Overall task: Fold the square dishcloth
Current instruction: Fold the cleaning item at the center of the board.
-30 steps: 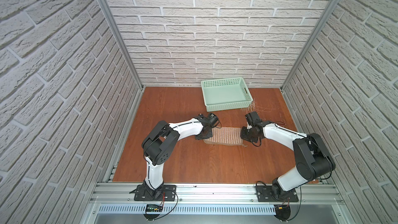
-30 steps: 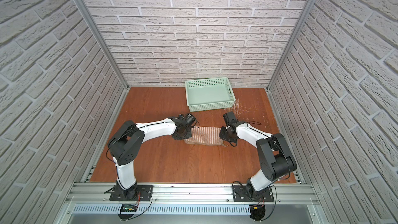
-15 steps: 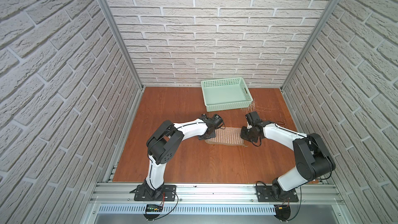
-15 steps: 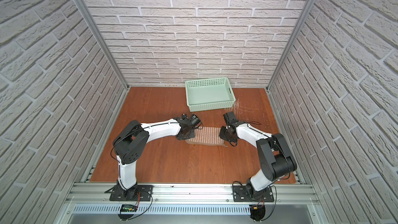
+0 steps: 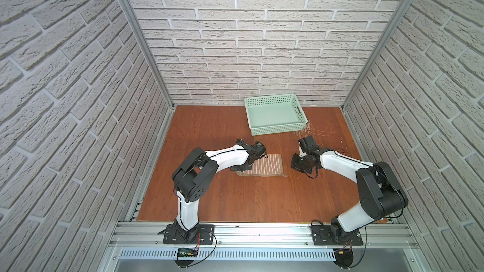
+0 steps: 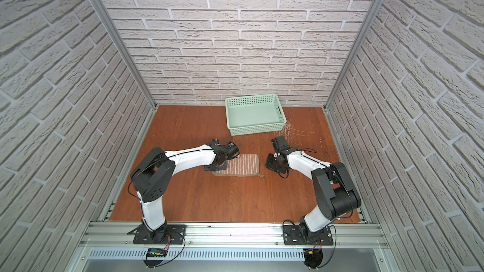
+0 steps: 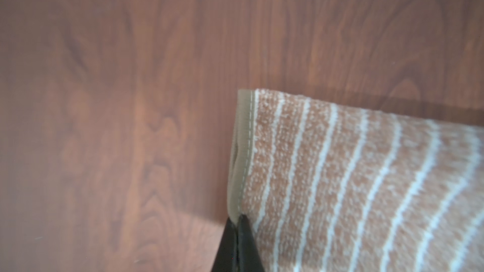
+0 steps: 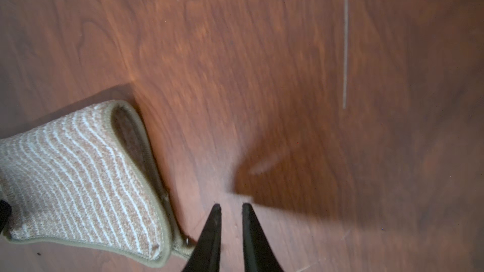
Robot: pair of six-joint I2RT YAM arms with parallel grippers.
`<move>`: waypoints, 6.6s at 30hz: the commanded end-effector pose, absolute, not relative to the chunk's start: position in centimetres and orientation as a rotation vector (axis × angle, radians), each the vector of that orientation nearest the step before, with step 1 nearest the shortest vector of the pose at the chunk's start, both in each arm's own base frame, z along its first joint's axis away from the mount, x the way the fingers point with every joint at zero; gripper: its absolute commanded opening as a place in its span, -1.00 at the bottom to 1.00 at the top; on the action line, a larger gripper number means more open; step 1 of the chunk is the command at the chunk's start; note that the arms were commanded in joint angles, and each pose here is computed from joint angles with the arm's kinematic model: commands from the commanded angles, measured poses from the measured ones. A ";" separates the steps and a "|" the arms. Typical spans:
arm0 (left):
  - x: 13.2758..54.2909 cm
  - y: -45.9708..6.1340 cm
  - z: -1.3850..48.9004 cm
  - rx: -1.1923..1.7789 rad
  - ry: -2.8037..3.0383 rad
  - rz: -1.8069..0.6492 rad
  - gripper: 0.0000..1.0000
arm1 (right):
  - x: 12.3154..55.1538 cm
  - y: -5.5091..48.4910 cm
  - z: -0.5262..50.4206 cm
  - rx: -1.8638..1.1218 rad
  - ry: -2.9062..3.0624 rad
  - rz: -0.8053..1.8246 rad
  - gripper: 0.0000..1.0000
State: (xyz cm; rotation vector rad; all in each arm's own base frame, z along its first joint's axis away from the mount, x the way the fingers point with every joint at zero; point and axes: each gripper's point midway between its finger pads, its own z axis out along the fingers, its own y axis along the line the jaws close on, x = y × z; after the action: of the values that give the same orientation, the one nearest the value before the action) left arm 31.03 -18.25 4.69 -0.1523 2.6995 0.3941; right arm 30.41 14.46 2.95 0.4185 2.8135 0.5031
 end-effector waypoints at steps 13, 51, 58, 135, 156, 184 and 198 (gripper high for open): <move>32.2 -23.9 11.0 -0.002 2.608 0.304 -1.00 | 31.8 17.2 3.7 0.400 2.771 0.722 -0.68; 33.4 -37.3 8.2 0.222 2.731 -0.238 -1.00 | 32.7 16.8 3.2 0.451 2.743 0.685 -0.83; 33.2 -38.6 7.7 0.239 2.755 -0.306 -1.00 | 32.8 17.1 3.1 0.465 2.740 0.711 -0.87; 32.1 -43.6 6.4 0.145 2.800 -0.680 -1.00 | 34.5 15.4 0.3 0.708 2.677 0.802 -0.93; 33.0 -44.7 4.7 0.118 2.802 -0.784 -0.76 | 33.5 11.6 3.1 0.641 2.648 0.518 -0.90; 33.1 -45.5 9.5 0.111 2.703 -1.036 -0.28 | 31.4 10.5 6.7 0.572 2.612 0.435 -0.75; 33.3 -45.9 6.6 0.088 2.776 -1.045 -0.41 | 28.0 11.4 8.9 0.493 2.477 0.550 -0.45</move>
State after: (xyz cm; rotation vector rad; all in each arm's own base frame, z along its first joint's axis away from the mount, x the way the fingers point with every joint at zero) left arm 32.95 -45.44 7.20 0.0901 2.7690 -1.0212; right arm 28.05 10.95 8.06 0.5212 2.5399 0.5186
